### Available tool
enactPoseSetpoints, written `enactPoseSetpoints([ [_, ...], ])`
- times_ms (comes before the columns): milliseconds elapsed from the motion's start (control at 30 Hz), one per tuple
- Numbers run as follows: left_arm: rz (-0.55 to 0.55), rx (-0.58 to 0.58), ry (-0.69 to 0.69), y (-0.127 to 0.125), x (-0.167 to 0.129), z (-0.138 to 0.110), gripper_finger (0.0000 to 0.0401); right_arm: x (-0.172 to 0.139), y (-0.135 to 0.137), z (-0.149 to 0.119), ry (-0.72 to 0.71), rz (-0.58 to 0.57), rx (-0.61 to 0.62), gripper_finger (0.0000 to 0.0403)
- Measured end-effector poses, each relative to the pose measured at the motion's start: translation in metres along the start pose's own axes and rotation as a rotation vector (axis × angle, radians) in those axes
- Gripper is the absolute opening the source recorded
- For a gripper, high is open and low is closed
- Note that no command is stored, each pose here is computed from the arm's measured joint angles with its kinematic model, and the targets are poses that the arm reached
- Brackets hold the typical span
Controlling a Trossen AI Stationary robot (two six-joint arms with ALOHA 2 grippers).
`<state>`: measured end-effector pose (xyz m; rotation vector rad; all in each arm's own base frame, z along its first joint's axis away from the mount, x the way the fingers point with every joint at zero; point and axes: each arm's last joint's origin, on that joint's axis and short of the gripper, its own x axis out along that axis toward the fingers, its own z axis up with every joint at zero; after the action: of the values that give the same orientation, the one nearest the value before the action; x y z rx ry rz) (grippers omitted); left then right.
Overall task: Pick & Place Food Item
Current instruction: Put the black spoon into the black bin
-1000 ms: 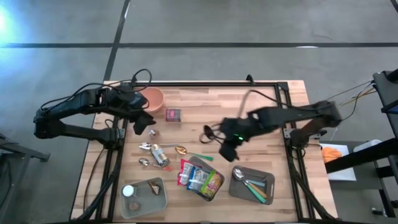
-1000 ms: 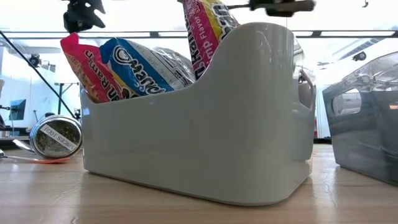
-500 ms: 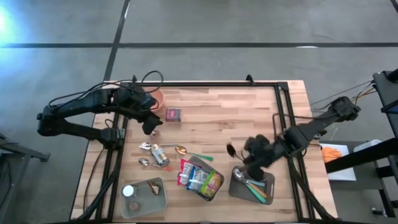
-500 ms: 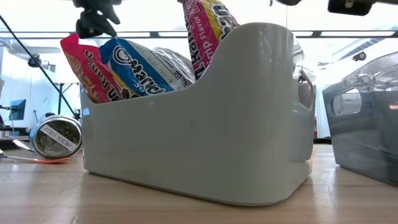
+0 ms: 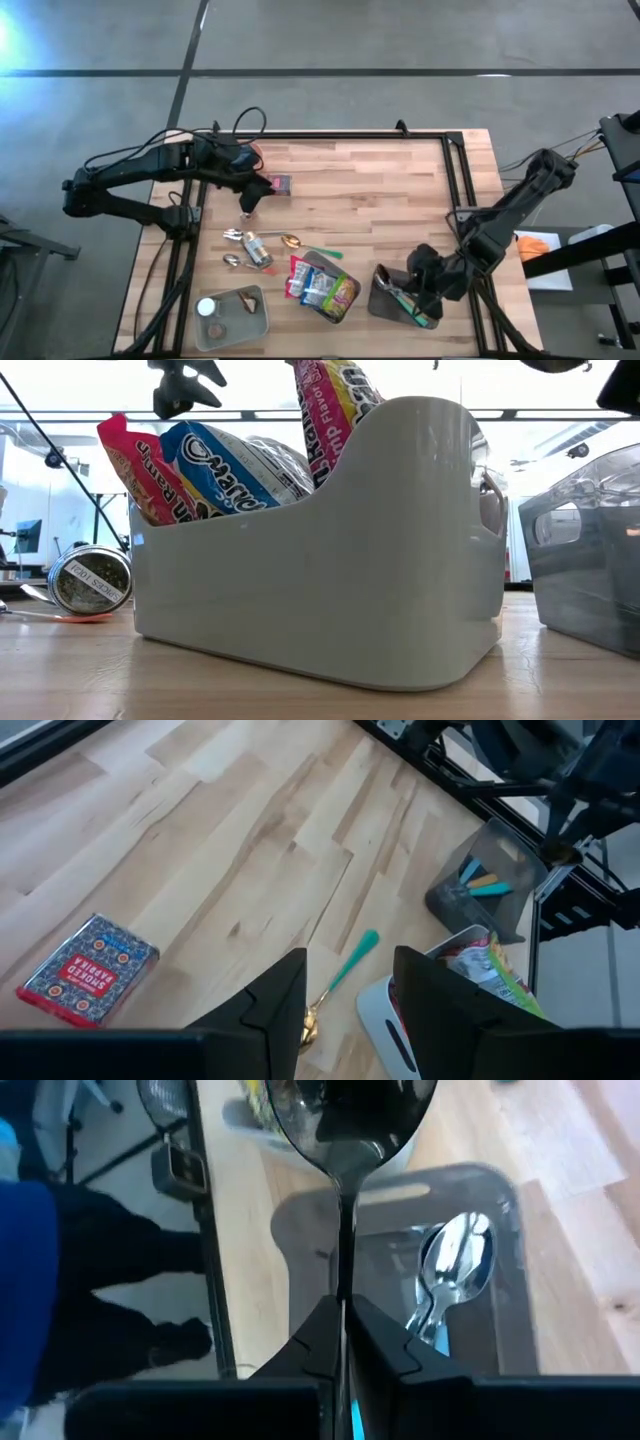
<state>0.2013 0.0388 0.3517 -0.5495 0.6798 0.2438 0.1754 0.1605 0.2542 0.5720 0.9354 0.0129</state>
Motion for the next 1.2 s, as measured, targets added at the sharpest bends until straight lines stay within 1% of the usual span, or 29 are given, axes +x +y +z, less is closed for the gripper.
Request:
enactPoseSetpoints([
  [100, 0.0, -0.011, 0.0, 0.0, 0.0, 0.0, 0.0155, 0.007, -0.002, -0.006, 0.006, 0.007, -0.02, 0.0008],
  [200, 0.0, -0.016, 0.0, 0.0, 0.0, 0.0, 0.0155, 0.016, -0.006, -0.011, 0.013, -0.011, -0.025, 0.0008],
  [267, 0.001, -0.02, 0.001, 0.0, 0.0, 0.0, 0.0155, 0.021, -0.009, -0.014, 0.011, -0.023, -0.015, 0.0008],
  [467, 0.001, -0.02, 0.004, 0.0, 0.0, 0.0, 0.0155, 0.035, -0.016, -0.022, -0.011, -0.009, 0.032, 0.0008],
  [733, 0.001, -0.019, 0.004, 0.0, 0.0, 0.0, 0.0155, 0.043, -0.029, -0.032, 0.019, -0.038, 0.144, 0.0008],
  [1033, 0.002, -0.017, 0.005, 0.0, 0.0, -0.001, 0.0155, 0.047, -0.035, -0.038, 0.071, -0.043, 0.131, 0.0008],
  [1200, 0.003, -0.017, 0.007, 0.0, 0.0, -0.001, 0.0155, 0.05, -0.043, -0.044, 0.114, -0.062, 0.163, 0.0008],
])
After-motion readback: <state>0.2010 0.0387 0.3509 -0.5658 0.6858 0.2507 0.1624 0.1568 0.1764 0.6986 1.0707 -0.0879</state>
